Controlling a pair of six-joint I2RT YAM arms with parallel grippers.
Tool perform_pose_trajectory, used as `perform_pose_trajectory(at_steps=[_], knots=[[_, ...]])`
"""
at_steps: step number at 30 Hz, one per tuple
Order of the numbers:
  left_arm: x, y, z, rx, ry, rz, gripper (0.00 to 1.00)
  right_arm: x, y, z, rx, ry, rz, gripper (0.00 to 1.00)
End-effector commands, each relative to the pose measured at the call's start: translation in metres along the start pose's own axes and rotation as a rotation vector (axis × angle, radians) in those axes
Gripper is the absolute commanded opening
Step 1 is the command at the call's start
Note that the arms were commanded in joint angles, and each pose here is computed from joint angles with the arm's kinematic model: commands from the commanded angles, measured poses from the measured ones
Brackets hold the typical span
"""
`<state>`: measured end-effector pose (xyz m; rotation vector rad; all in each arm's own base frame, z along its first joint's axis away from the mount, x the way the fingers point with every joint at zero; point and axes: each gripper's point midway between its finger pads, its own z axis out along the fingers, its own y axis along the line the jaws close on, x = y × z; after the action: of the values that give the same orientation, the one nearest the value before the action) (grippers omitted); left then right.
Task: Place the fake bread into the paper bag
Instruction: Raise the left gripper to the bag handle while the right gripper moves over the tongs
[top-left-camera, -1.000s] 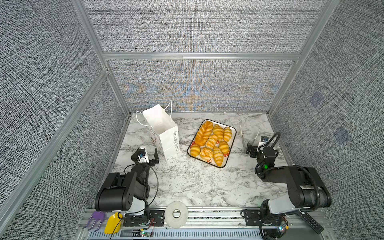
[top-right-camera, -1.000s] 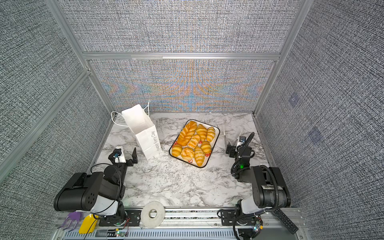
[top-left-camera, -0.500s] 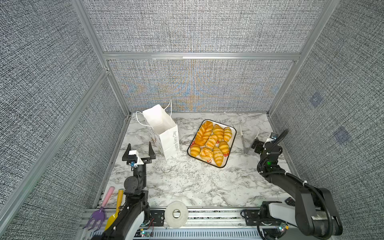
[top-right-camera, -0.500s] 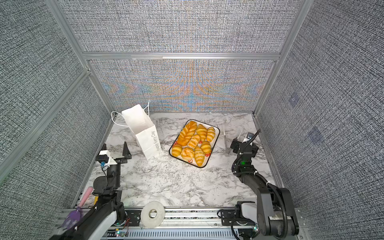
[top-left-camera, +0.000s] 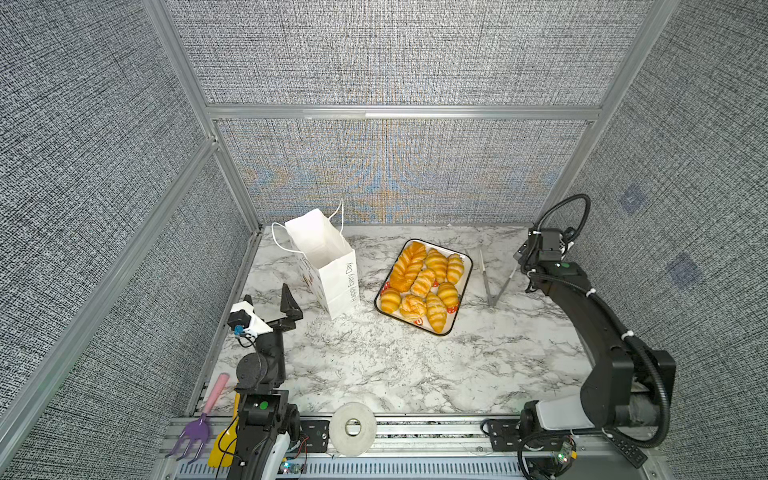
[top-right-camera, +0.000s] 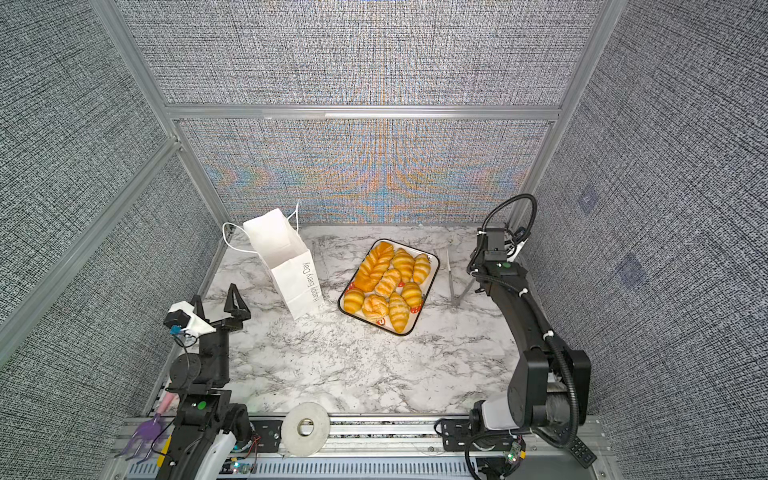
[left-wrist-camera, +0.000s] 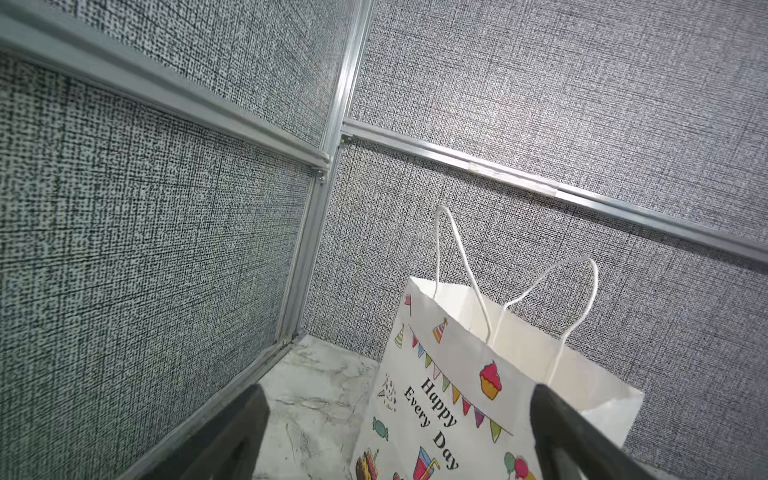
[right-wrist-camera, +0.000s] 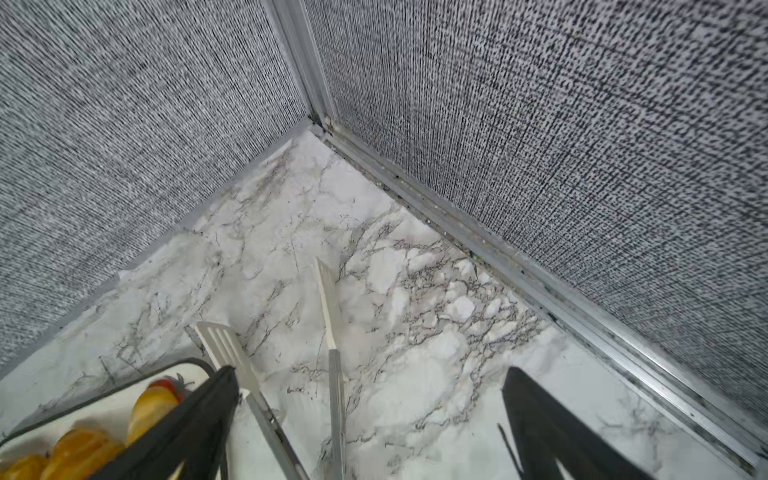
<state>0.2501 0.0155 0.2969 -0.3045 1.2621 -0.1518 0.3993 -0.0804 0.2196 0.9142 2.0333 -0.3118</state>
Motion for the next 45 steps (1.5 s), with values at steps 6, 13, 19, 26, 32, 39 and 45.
perform_pose_trajectory(at_steps=[6, 13, 19, 26, 32, 39, 45], knots=[[-0.02, 0.005, 0.018, -0.154, 0.19, -0.079, 0.99, 0.039, 0.014, -0.028, -0.093, 0.14, -0.181, 0.99], [-0.042, -0.035, 0.048, -0.018, 0.274, -0.03, 0.99, 0.026, 0.029, -0.063, -0.237, 0.079, -0.194, 0.99], [-0.024, -0.07, 0.077, 0.121, 0.432, -0.038, 0.99, 0.026, 0.034, -0.083, -0.299, 0.071, -0.229, 0.99], [-0.003, -0.091, 0.099, 0.213, 0.552, -0.104, 0.99, 0.039, 0.036, -0.089, -0.349, 0.1, -0.279, 0.99], [0.017, -0.076, 0.116, 0.177, 0.6, -0.132, 0.79, 0.051, 0.037, -0.087, -0.359, 0.132, -0.298, 0.99], [0.031, -0.068, 0.126, 0.195, 0.639, -0.17, 0.58, 0.064, 0.035, -0.082, -0.353, 0.168, -0.315, 0.99], [0.033, -0.065, 0.123, 0.205, 0.649, -0.165, 0.28, 0.075, 0.034, -0.076, -0.337, 0.197, -0.33, 0.99]])
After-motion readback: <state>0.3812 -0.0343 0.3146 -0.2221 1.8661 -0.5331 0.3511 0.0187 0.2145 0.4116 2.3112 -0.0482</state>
